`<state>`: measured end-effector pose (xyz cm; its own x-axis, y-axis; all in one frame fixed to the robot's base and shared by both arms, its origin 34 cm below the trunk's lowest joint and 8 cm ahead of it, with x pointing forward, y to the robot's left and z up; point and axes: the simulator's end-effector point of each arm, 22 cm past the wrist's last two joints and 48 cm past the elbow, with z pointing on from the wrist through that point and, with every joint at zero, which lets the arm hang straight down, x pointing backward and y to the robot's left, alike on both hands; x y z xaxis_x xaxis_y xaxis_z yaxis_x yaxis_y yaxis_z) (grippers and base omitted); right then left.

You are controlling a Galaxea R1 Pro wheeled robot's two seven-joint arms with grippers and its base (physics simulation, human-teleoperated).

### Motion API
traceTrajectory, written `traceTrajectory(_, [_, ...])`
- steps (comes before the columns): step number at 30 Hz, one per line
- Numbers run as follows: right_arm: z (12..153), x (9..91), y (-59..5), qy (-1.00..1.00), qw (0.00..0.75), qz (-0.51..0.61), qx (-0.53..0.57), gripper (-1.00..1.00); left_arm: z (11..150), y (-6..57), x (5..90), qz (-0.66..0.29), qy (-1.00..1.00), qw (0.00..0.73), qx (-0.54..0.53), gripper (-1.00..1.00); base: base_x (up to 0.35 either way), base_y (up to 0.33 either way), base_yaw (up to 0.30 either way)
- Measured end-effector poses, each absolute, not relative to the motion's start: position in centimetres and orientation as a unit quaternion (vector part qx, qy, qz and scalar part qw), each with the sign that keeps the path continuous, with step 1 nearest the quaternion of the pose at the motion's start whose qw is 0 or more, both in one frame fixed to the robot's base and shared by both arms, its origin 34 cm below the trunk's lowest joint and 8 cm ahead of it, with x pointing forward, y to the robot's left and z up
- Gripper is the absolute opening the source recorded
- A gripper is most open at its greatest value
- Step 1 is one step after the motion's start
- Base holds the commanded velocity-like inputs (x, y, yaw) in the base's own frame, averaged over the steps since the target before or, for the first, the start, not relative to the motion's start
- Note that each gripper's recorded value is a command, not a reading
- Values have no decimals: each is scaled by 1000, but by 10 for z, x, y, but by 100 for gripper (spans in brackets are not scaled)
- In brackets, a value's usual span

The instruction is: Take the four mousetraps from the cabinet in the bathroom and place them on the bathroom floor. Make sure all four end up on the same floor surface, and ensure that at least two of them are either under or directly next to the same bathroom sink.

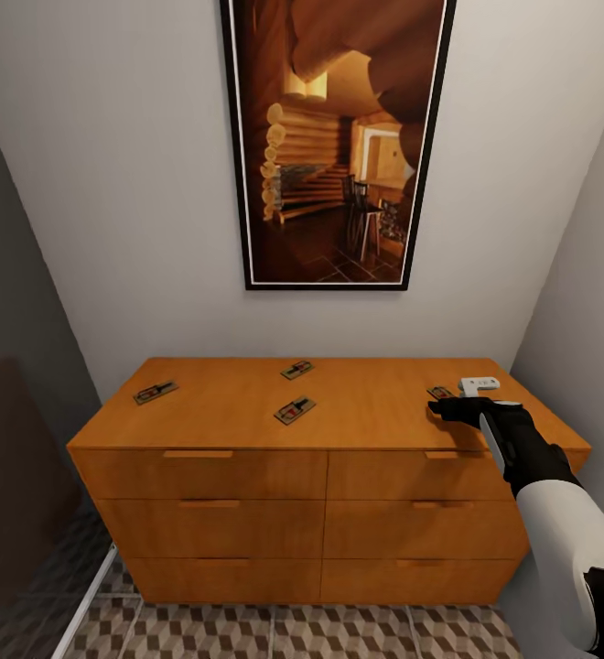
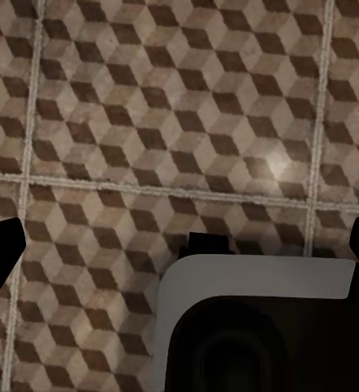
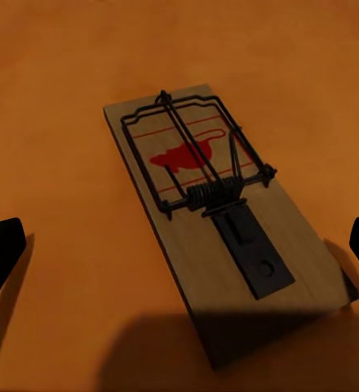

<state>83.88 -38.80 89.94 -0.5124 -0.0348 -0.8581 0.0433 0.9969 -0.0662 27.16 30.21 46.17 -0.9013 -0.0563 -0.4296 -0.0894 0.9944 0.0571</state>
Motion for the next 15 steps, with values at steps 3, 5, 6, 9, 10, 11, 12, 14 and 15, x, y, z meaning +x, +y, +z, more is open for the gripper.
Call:
traceTrajectory(3, [899, 839, -388, 869, 494, -40, 2, 100, 462, 302, 272, 38, 974, 219, -37, 100, 2, -1, 0])
traceTrajectory(5, [899, 839, -388, 869, 494, -40, 2, 100, 462, 302, 272, 38, 974, 219, -37, 100, 0, 0, 0])
traceTrajectory(6, [899, 839, -388, 869, 494, -40, 2, 100, 462, 302, 272, 38, 974, 219, -37, 100, 0, 0, 0])
traceTrajectory(9, [899, 839, -388, 869, 494, -40, 3, 100, 462, 302, 272, 38, 974, 219, -37, 100, 0, 0, 0])
traceTrajectory(10, [899, 839, -388, 869, 494, -40, 3, 100, 462, 302, 272, 38, 974, 219, -37, 100, 0, 0, 0])
traceTrajectory(11, [899, 839, -388, 869, 494, -40, 2, 100, 462, 302, 272, 38, 974, 219, -37, 100, 15, 0, 0])
traceTrajectory(12, [899, 839, -388, 869, 494, -40, 2, 100, 462, 302, 272, 38, 974, 219, -37, 100, 28, 0, 0])
traceTrajectory(14, [899, 839, -388, 869, 494, -40, 3, 100, 462, 302, 272, 38, 974, 219, -37, 100, 53, -19, 0])
traceTrajectory(15, [900, 839, -388, 869, 494, -40, 3, 100, 462, 302, 272, 38, 974, 219, -37, 100, 79, -43, 0])
